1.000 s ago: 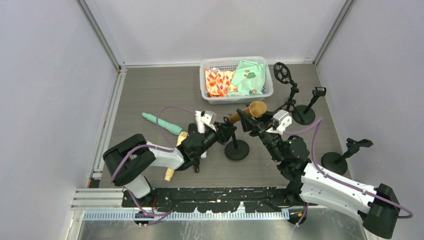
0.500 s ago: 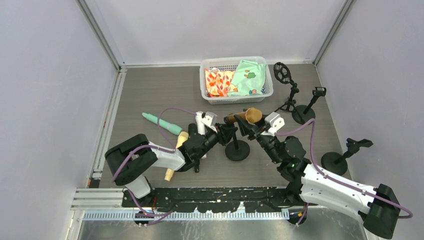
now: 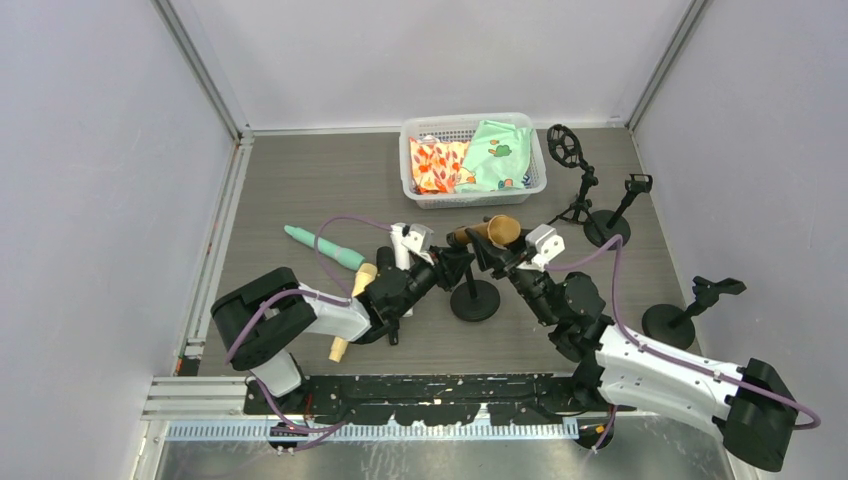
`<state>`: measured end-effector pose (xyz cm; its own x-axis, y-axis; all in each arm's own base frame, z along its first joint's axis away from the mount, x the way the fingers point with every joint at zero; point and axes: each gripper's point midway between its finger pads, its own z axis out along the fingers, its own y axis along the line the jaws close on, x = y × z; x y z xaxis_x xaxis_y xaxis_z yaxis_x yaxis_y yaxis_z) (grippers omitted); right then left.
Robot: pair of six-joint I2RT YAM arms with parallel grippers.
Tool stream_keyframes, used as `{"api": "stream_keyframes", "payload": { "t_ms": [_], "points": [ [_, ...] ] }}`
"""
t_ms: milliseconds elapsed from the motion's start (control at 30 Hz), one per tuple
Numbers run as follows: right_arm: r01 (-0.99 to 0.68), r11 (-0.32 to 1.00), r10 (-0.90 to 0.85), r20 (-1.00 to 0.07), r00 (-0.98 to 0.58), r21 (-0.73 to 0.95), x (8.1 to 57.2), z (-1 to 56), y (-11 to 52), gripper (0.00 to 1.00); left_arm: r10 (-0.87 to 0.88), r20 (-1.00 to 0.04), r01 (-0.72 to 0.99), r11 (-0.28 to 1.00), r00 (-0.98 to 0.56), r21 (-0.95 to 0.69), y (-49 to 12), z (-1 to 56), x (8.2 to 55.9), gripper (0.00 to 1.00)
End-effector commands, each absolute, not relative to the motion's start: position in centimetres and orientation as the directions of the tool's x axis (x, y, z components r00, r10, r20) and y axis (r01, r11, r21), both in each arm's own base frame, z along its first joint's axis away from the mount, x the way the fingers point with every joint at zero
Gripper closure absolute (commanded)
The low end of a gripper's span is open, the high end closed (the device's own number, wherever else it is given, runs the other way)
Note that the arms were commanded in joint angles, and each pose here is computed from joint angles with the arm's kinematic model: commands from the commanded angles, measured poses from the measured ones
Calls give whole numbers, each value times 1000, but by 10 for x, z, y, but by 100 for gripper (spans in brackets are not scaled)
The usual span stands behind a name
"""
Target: Attach the microphones to the stand
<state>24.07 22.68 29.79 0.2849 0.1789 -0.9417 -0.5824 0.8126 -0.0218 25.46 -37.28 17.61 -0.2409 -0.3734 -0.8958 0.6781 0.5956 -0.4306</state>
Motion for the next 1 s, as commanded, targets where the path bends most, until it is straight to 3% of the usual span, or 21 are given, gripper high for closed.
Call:
{"api": "stream_keyframes", "payload": {
  "t_ms": [0,967],
  "points": [
    [-560,822,-94,-995,44,-102,248,187,225,99,-498,-843,776,444,-202,-448,-385,232,229,100],
    [-595,796,-300,-925,-233,-108,249,91,239,99,-437,-894,804,494,-100,-331,-373,243,223,100]
  ]
}}
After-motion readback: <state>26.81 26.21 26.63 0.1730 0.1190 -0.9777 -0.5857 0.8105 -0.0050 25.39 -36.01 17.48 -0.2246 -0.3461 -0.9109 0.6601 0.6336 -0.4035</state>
